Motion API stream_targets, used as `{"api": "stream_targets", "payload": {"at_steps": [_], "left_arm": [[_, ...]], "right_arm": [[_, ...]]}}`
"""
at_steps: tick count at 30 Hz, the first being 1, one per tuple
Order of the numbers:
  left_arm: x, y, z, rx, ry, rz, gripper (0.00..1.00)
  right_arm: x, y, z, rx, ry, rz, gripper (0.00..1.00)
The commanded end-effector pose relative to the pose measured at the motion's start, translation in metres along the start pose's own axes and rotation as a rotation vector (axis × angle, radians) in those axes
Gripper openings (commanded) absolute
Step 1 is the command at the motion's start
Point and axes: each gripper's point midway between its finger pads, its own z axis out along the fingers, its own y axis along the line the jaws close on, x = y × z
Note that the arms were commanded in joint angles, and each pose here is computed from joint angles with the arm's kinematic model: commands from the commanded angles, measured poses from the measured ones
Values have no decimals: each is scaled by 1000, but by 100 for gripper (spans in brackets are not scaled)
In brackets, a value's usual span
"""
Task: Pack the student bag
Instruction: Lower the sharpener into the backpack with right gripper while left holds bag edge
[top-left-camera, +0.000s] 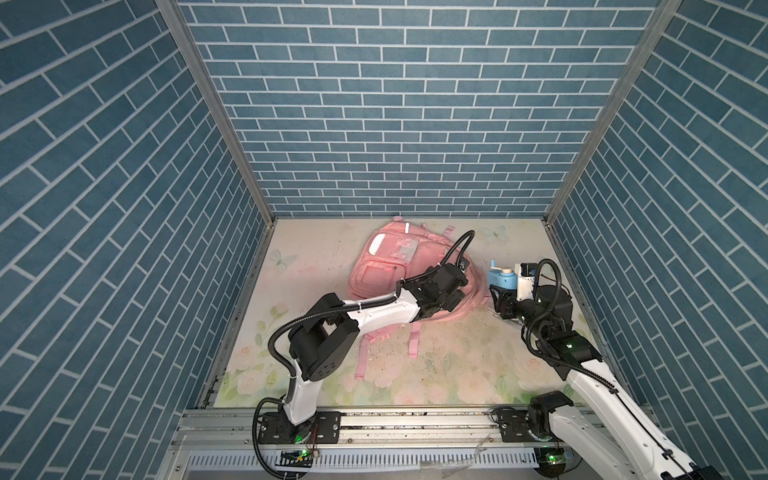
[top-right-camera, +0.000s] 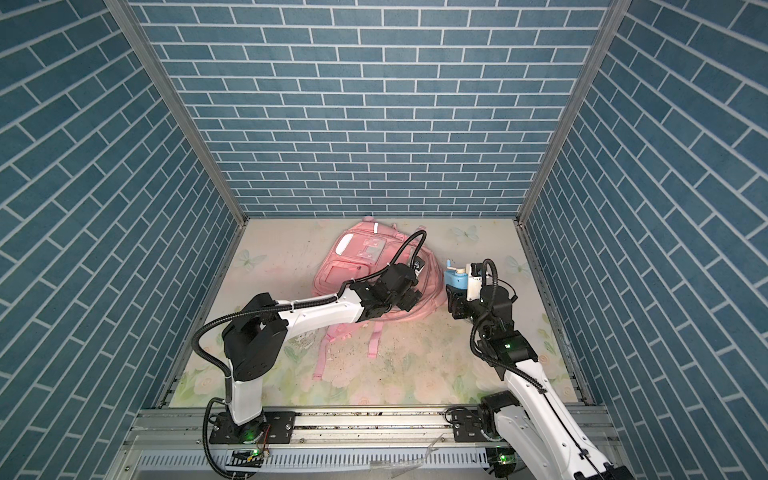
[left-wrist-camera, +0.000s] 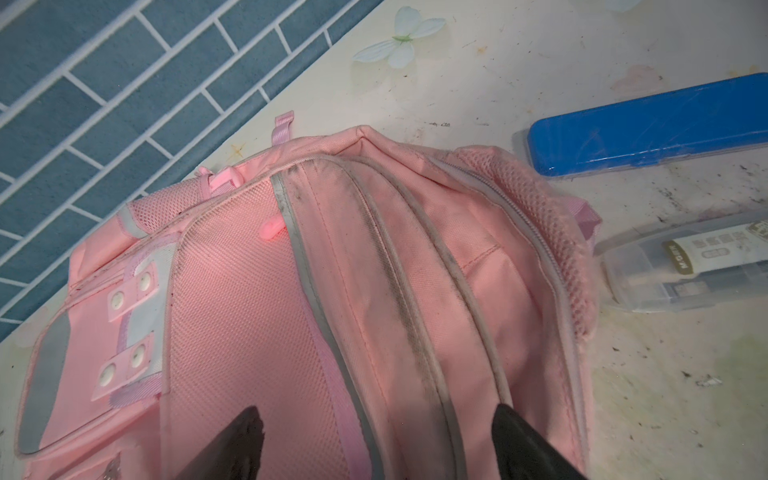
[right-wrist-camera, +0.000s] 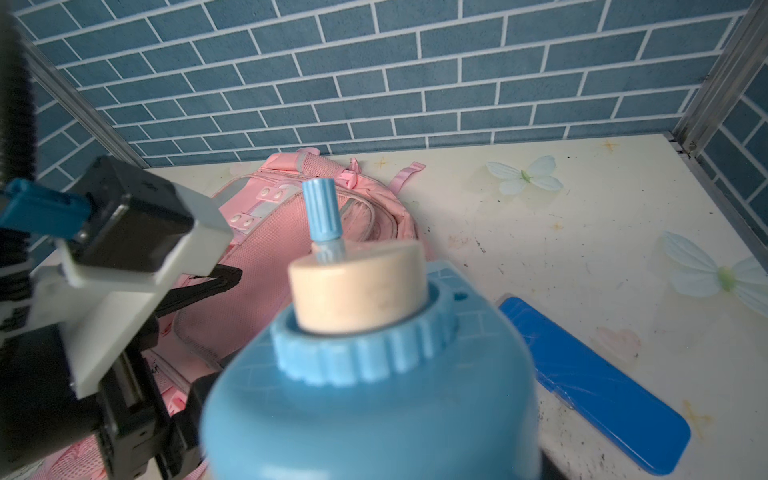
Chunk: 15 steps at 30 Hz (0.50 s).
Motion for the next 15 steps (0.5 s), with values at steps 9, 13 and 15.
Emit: {"api": "stream_targets", "payload": {"at_steps": [9,13,15], "left_arm": [[9,24,28,-160,176,-105,35],[-1,32,20,-74,144,-223,6],[-15,35,10,-51,117,-244,0]], "right_arm": [[-8,1,-2,5,-6,62,30],[-9,3,-1,-5,9,58,29],[-7,2,0,3,29,51,29]]}}
